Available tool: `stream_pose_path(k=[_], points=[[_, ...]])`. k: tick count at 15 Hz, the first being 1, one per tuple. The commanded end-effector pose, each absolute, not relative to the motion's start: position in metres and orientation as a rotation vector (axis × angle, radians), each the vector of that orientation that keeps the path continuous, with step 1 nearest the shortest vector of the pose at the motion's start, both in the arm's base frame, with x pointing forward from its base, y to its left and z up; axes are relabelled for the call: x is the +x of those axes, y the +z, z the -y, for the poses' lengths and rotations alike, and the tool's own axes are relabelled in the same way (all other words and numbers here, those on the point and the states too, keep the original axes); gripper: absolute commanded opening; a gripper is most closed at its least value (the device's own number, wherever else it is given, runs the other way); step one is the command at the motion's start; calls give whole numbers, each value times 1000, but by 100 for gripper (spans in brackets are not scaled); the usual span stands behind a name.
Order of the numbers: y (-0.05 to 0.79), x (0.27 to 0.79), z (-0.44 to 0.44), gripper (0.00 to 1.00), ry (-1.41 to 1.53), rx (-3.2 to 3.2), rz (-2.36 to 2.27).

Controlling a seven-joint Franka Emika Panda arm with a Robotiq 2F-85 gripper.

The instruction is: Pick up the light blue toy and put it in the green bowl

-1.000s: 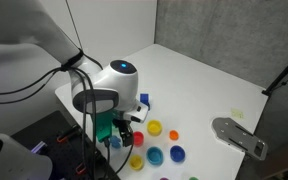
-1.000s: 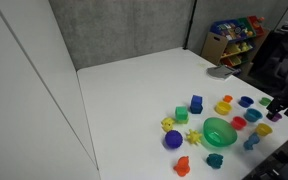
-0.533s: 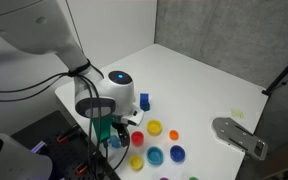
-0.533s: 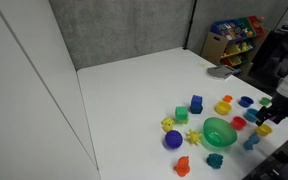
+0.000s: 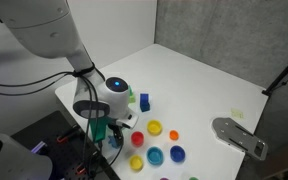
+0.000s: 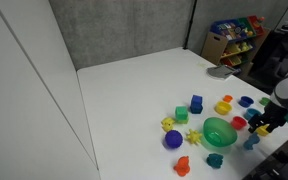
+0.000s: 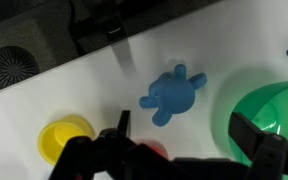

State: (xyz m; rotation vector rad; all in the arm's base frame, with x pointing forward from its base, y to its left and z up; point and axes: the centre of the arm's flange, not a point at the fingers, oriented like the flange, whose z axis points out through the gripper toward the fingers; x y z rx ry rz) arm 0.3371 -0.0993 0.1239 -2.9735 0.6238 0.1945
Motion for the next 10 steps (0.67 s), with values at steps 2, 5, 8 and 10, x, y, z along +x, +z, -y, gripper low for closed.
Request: stream_pose_path(k=[2,5,8,10], points=[[102,329,106,100,178,-2966,-636],[91,325,107,100,181,-2973,-643],[82,324,105,75,167,-2984,-634],[78,323,103,58,156,-2994,-627]])
